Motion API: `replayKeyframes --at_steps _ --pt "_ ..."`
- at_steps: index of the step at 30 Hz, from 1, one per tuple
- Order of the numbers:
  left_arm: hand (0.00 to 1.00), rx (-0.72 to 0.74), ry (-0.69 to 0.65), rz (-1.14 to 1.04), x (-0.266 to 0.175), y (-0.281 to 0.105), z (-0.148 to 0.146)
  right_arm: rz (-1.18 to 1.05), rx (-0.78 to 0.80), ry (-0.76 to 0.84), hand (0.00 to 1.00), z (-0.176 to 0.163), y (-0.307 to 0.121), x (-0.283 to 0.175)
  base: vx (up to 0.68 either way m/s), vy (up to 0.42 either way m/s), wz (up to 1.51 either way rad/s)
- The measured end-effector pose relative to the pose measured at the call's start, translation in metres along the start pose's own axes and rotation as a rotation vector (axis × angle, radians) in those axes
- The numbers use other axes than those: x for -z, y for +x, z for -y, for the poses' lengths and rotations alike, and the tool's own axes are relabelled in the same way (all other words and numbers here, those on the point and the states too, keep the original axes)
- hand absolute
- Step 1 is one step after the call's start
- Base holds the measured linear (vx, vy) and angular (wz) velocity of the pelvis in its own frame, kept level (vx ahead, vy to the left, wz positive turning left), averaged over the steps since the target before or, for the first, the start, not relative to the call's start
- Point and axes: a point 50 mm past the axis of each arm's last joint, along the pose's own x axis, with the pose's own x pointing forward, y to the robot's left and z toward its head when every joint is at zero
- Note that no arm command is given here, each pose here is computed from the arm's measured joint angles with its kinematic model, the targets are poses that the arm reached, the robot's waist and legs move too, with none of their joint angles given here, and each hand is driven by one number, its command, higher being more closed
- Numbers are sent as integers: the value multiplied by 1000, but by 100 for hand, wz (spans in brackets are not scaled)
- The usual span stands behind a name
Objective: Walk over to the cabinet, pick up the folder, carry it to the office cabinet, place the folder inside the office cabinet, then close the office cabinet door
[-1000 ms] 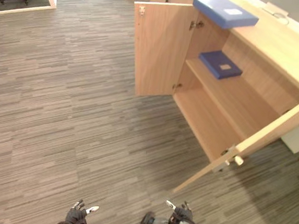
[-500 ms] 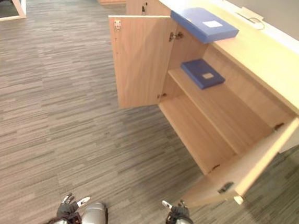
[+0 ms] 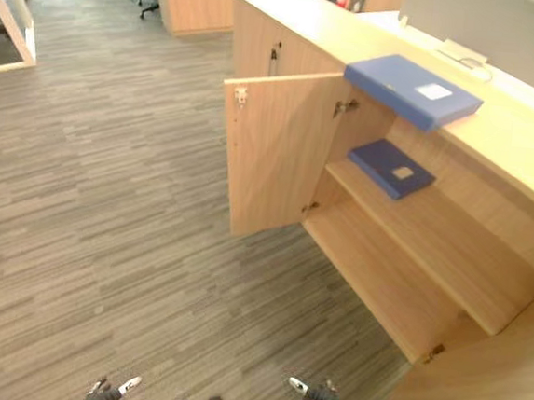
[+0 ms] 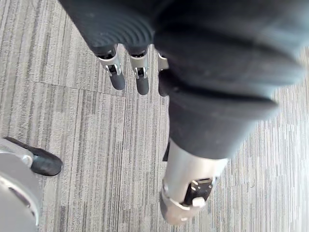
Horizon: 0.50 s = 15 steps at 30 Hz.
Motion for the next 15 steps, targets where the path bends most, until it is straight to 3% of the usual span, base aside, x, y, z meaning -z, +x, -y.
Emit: replayKeyframes --at_steps 6,15 --pt "0 21 28 -40 12 -3 6 53 -33 -47 0 -9 2 -14 82 -20 -21" --pt "0 6 -15 -64 16 -5 7 31 -4 13 0 -3 2 -9 199 -208 2"
